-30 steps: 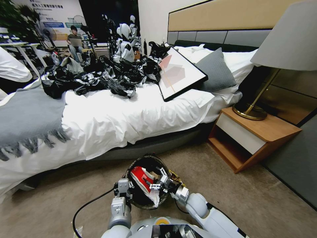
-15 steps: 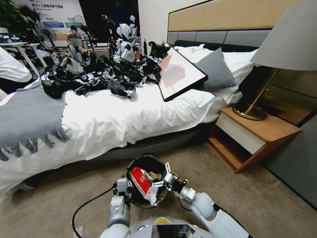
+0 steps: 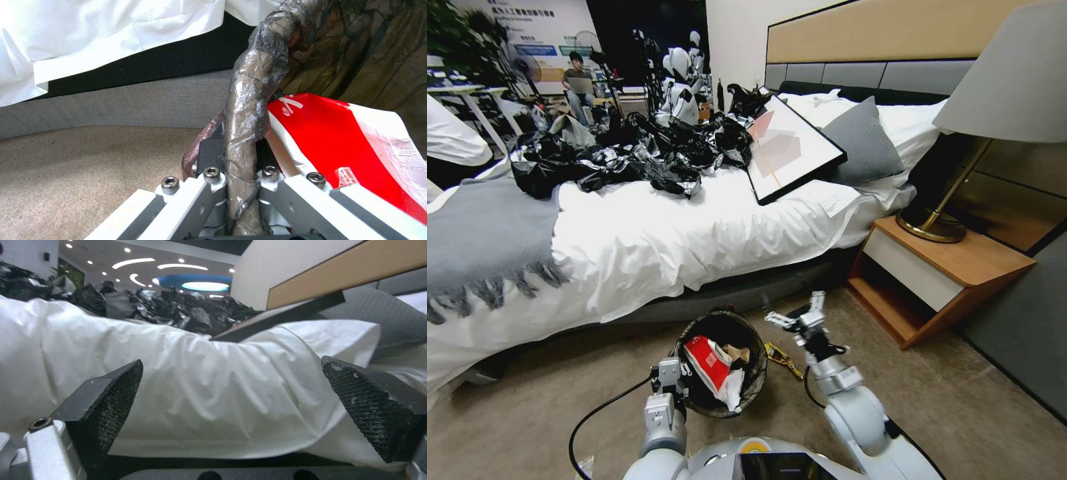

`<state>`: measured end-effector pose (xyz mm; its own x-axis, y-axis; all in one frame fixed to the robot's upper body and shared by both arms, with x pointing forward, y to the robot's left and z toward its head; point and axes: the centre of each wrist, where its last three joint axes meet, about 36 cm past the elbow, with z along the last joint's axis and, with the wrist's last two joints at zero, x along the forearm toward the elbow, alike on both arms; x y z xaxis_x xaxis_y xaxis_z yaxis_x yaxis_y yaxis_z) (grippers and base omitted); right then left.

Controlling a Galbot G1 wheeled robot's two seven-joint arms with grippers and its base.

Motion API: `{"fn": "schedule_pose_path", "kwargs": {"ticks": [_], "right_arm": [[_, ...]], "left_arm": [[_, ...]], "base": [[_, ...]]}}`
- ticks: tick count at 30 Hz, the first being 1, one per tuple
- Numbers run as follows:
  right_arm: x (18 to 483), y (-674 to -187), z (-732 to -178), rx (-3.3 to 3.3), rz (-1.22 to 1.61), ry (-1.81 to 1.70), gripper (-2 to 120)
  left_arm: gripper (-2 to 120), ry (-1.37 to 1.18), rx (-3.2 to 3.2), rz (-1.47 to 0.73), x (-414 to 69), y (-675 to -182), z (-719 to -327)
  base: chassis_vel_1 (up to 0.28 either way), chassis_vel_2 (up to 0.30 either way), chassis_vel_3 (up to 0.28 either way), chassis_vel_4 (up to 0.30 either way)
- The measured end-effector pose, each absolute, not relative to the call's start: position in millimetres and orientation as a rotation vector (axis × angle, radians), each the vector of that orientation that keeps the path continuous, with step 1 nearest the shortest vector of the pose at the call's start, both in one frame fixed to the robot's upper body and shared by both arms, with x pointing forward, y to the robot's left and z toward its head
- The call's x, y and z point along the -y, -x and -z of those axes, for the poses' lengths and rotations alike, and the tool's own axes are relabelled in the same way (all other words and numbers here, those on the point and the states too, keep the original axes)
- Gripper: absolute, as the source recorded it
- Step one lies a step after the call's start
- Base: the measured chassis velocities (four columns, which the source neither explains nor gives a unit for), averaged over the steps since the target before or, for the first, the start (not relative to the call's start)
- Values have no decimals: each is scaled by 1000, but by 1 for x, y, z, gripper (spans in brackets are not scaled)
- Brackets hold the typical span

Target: Pick up the trash bin, then pick up the garbage from the floor and place it into the trash bin.

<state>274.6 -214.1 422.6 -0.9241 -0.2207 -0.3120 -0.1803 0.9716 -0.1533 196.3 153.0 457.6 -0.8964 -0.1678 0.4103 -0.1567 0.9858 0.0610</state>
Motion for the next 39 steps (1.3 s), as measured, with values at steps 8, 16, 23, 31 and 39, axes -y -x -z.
{"fn": "schedule_pose_path", "kwargs": {"ticks": [8,16,23,31,39], "right_arm": [[218,-273,-404,-2845,155,248,100],[220,-277,-395,-2855,157,254,100],[226,-291,-382,-2899,199,313,100],[245,-315,-331,-3097,322,529,100],[265,-340,-255,-3311,461,840,100]], "left_arm": [[0,-231,2709,39,-154,-196,-459],[0,-235,2711,41,-155,-196,-460],[0,-236,2714,41,-155,-195,-461],[0,-239,2721,44,-156,-195,-464],[0,-242,2720,46,-156,-194,-464]], "base": [[0,0,0,0],[0,0,0,0],[0,0,0,0],[0,0,0,0],[0,0,0,0]]}}
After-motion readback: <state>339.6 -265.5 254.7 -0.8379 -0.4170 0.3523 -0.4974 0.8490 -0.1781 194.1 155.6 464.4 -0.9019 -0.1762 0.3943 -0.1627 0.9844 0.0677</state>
